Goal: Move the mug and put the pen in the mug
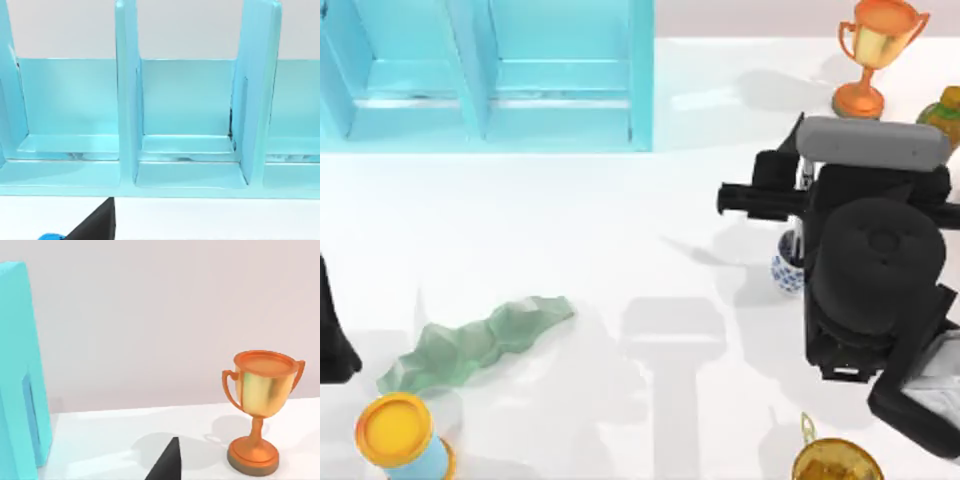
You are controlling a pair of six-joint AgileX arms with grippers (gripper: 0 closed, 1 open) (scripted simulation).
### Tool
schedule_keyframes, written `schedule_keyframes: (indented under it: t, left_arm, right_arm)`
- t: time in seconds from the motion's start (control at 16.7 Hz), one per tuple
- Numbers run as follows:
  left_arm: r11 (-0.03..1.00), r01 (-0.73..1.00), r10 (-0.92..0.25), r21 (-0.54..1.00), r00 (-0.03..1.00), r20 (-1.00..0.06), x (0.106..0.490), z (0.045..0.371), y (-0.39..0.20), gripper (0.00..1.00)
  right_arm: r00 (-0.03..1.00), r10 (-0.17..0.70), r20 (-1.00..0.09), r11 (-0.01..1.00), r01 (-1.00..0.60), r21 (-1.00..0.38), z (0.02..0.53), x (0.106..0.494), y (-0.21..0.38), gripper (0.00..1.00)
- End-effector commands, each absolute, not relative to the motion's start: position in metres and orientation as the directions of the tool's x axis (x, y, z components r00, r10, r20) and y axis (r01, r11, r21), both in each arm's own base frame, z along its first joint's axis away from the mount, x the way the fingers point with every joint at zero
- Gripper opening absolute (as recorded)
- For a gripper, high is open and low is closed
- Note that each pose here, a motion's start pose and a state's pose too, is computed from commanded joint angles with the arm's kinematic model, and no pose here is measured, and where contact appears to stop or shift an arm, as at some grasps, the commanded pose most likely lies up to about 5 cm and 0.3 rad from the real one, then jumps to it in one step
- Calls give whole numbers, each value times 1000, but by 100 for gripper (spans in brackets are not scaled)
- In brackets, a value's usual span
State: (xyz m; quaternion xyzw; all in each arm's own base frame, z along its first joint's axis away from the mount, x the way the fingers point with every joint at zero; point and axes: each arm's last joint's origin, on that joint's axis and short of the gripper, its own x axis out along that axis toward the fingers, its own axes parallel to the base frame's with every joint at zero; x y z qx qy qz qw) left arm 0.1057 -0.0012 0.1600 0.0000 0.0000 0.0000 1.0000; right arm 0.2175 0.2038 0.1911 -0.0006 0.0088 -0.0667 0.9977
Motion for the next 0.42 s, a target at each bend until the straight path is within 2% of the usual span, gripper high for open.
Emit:
schedule_keyframes:
  t: [0.06, 0.12, 0.42]
  left_arm:
    - [1000, 0, 0, 0, 1000, 0, 106, 160, -1, 100]
    - [1000, 0, 0, 0, 1000, 0, 106, 160, -1, 100]
    - [1000, 0, 0, 0, 1000, 0, 106, 160, -1, 100]
  right_arm:
    - [991, -133, -17, 991, 133, -2, 191, 217, 204, 98]
    - [991, -133, -17, 991, 133, -2, 191, 217, 204, 100]
    - [991, -133, -17, 991, 133, -2, 191, 217, 204, 100]
